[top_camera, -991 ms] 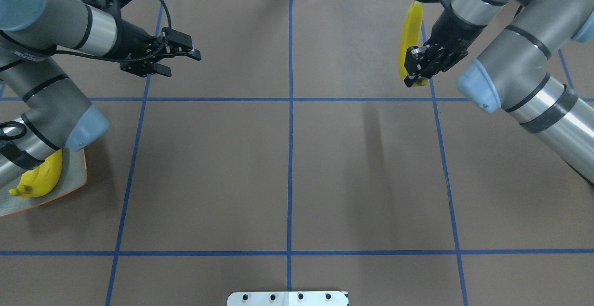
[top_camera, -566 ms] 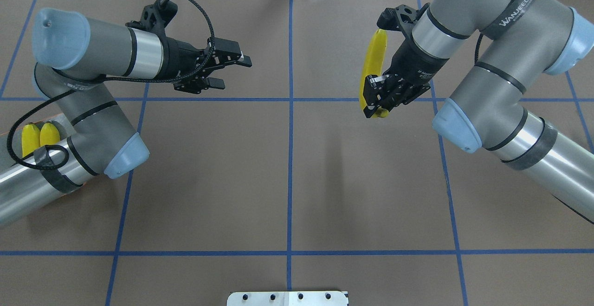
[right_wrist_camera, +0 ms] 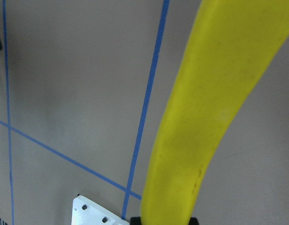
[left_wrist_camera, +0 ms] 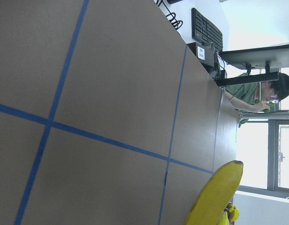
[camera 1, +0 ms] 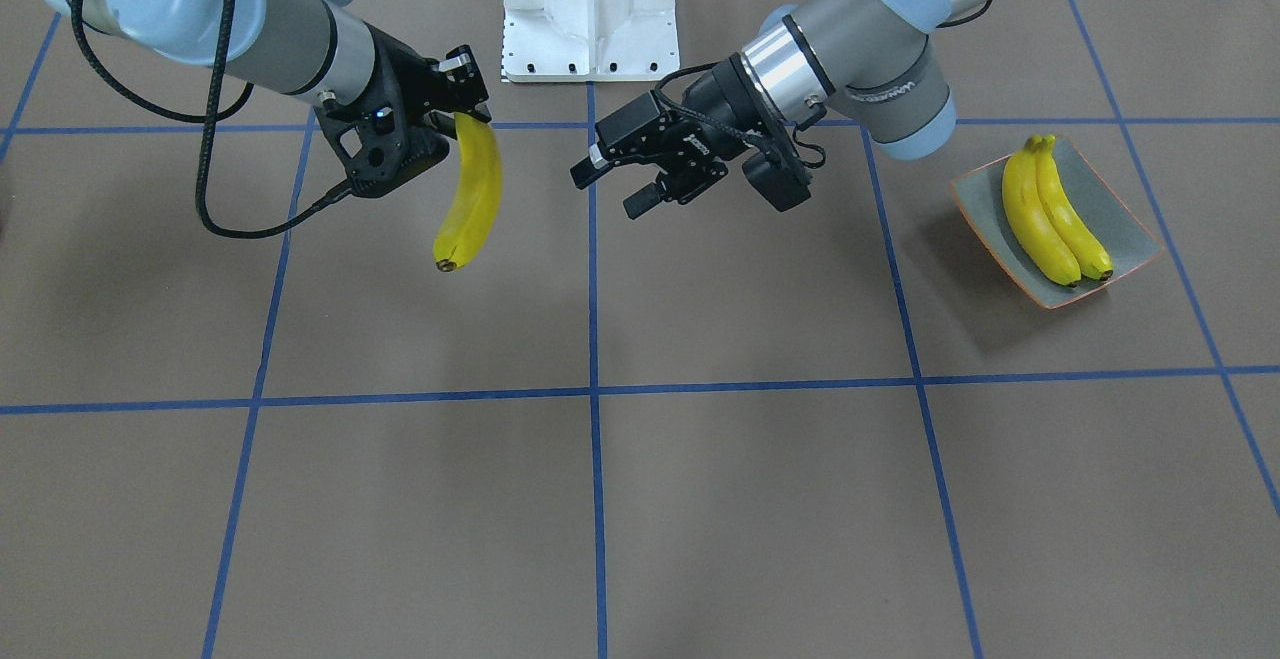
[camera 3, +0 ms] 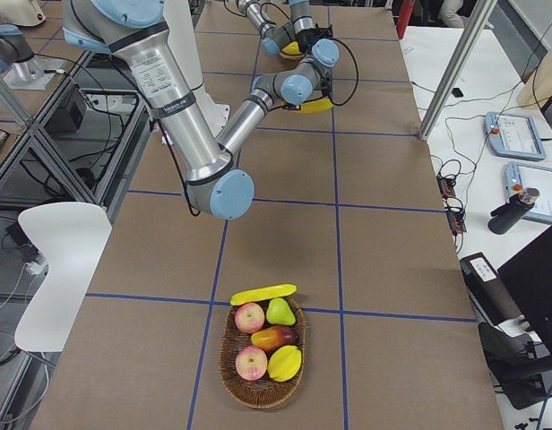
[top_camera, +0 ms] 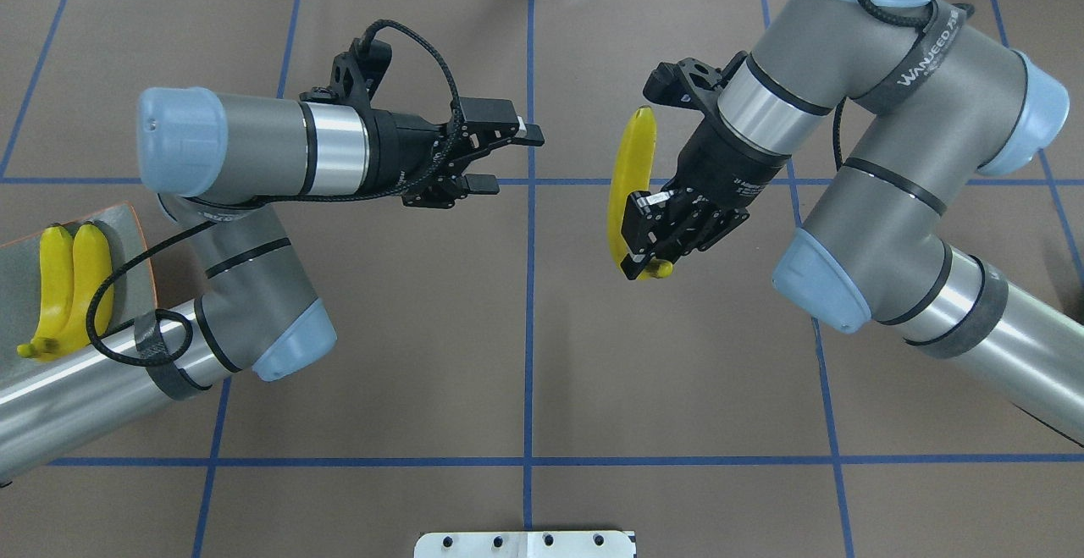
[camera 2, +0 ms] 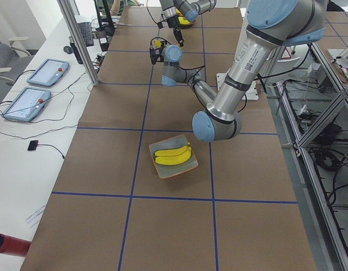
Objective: Transfer all bananas from basket to plate
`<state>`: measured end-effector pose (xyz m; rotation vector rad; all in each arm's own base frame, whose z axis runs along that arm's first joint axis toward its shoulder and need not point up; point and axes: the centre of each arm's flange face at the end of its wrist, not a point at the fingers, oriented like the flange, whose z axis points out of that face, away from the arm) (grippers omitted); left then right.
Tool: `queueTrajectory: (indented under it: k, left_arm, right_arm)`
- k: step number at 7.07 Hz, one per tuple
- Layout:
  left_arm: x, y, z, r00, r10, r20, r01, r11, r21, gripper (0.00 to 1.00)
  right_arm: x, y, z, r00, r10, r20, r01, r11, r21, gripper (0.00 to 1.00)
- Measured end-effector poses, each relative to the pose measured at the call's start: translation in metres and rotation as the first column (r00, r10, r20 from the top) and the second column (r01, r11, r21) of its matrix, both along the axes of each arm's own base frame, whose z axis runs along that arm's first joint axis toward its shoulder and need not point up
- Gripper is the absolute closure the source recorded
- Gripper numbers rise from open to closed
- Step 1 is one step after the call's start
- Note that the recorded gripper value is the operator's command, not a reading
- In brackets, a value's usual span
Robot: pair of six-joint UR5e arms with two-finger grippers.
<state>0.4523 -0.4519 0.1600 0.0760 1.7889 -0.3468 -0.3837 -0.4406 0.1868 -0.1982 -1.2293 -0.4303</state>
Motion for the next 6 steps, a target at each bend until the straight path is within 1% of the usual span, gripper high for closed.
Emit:
queueTrajectory:
  k: [1,2,4,6]
  left_arm:
    - [0.012,0.01,-0.007,1.0,-0.005,-0.013,0.005,1.0,0.0,0.0]
    - [0.02,0.016,-0.009,1.0,-0.003,-0.017,0.003,1.0,-0.002,0.0]
    - [0.032,0.026,-0.011,1.0,0.009,-0.018,-0.009,1.0,-0.004,0.0]
    - [0.05,0.042,-0.014,1.0,0.01,-0.024,-0.01,1.0,-0.009,0.0]
  right_arm:
    - [-0.006,0.014,-0.009,1.0,-0.016,0.007,0.017,1.0,-0.011,1.0]
    - [-0.009,0.021,-0.016,1.0,-0.024,0.012,0.024,1.0,-0.018,1.0]
    - [-0.01,0.027,-0.021,0.999,-0.03,0.017,0.031,0.999,-0.019,1.0]
    - [-0.01,0.028,-0.022,0.999,-0.031,0.018,0.032,0.999,-0.018,1.0]
